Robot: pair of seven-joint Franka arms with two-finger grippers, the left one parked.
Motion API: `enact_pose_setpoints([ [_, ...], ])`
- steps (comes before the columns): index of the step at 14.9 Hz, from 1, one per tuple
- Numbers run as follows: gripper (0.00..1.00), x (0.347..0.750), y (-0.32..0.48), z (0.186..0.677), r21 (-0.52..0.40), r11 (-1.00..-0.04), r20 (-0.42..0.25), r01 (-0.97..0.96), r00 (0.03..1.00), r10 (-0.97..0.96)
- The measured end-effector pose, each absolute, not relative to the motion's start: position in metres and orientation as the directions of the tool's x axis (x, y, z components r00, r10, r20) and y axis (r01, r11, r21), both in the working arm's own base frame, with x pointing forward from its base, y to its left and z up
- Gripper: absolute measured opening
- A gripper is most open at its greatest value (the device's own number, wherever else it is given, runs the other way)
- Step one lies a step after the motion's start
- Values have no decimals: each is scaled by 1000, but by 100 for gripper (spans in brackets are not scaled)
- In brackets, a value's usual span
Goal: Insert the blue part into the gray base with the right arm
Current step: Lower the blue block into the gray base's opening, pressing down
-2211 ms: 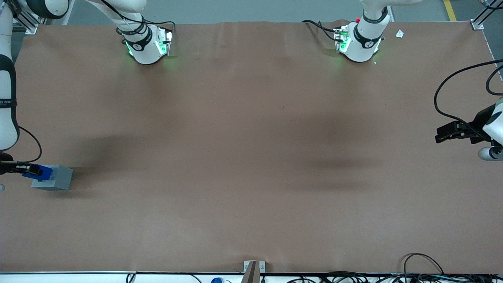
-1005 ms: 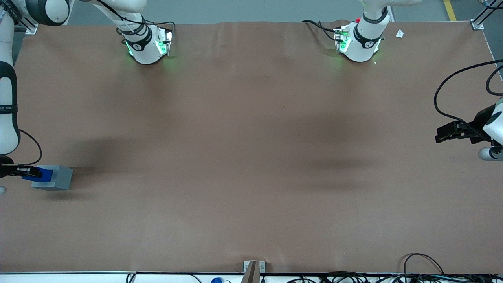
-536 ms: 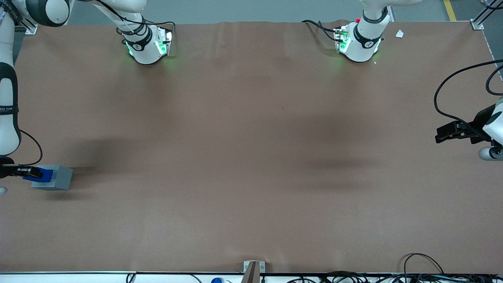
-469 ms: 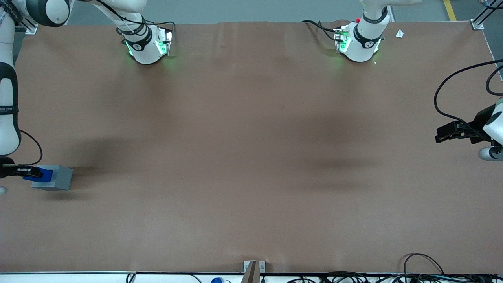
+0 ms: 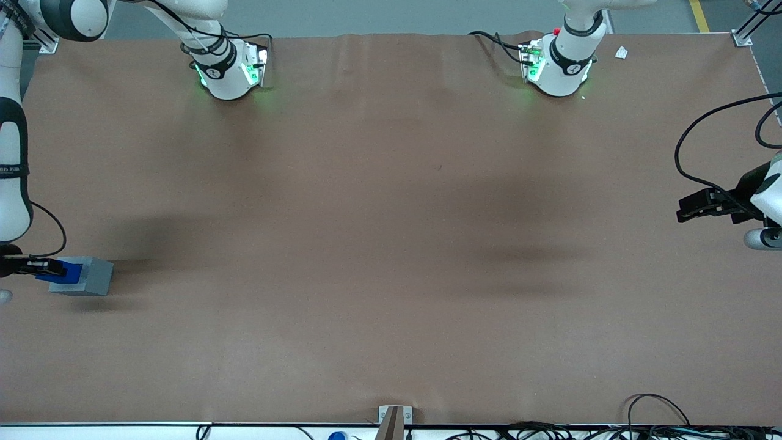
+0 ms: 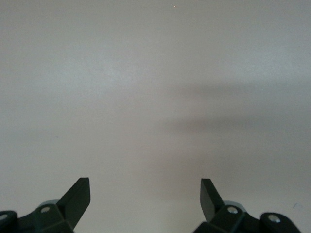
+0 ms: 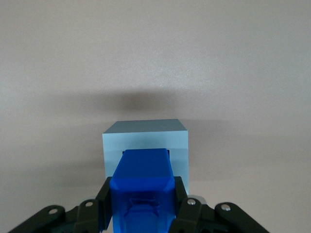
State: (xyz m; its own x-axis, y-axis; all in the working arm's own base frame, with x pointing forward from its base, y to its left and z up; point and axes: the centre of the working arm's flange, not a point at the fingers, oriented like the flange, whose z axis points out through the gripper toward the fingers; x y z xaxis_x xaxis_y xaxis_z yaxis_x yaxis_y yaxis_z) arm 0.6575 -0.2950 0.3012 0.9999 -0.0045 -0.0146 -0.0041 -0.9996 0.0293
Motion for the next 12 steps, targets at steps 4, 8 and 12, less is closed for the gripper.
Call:
enact_pose_setpoints([
  [4, 51, 657, -295, 301, 29, -1000, -15, 4, 1000, 4],
  [8, 51, 657, -295, 301, 28, -1000, -14, 4, 1000, 4],
  [12, 51, 657, -295, 301, 28, -1000, -15, 4, 1000, 4],
])
